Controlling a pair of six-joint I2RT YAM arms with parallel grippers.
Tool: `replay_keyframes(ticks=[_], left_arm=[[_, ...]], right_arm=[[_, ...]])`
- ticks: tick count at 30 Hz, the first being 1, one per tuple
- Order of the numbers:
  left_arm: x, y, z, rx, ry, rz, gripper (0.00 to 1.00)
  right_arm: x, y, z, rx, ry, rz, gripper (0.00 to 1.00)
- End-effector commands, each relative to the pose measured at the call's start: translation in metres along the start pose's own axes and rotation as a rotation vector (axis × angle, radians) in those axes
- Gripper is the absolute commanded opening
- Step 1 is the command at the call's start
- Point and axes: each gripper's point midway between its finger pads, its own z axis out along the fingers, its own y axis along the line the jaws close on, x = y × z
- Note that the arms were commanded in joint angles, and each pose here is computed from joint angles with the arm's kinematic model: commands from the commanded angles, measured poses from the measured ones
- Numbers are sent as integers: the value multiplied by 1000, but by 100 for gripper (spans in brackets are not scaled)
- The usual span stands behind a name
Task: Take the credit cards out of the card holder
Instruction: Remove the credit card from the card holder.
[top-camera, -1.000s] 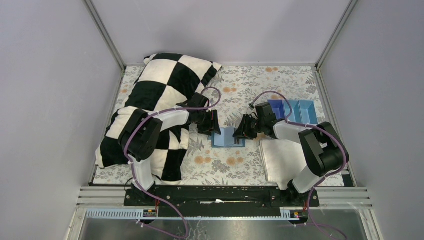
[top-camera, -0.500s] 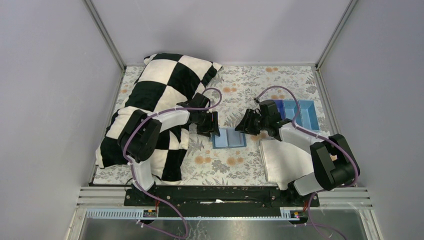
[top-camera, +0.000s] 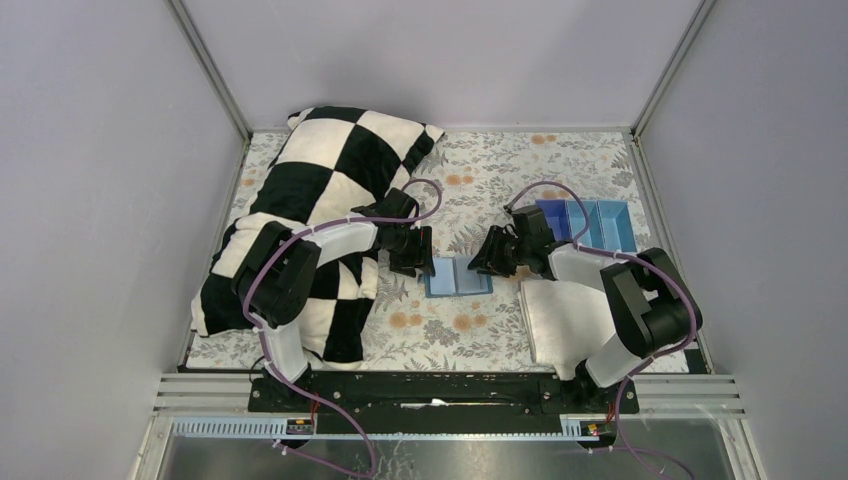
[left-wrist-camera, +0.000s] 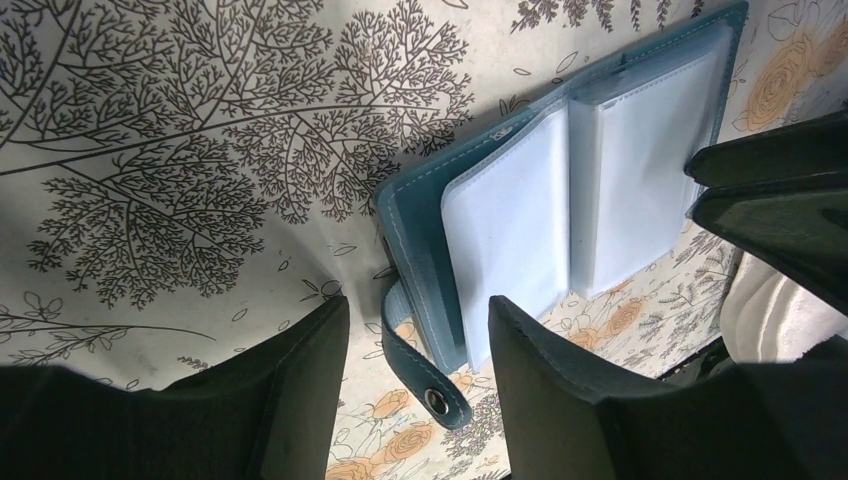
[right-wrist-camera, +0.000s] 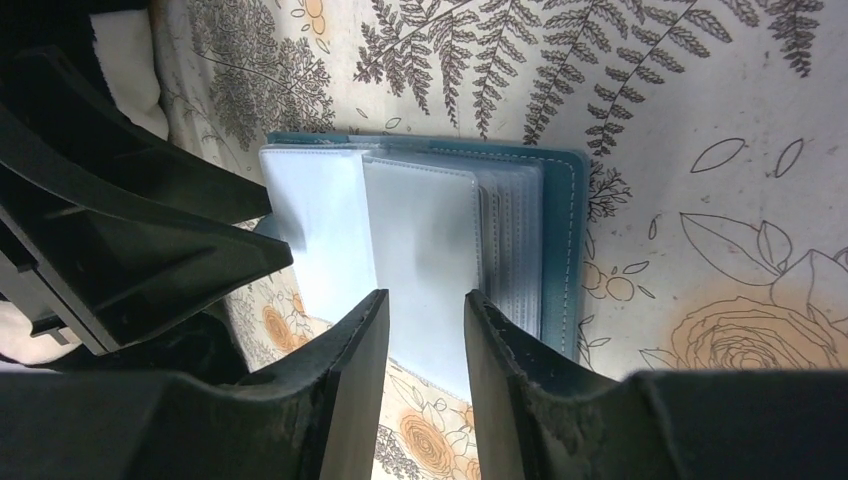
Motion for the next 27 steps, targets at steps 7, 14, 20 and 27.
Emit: replay_keyframes(ticks=[7, 14, 20, 27], left_arm=[[-1, 0, 2, 1, -3, 24, 57], [-3, -5, -1, 22, -5, 41, 57], [-9, -9, -4, 30, -19, 44, 57], [-5, -8, 2, 30, 0, 42, 56]], right_arm=[[2, 2, -2, -28, -31, 16, 43], [-5, 1, -9, -3, -73, 10, 45], [4, -2, -6, -15, -54, 29, 45], [9, 4, -4, -77, -49, 42, 45]])
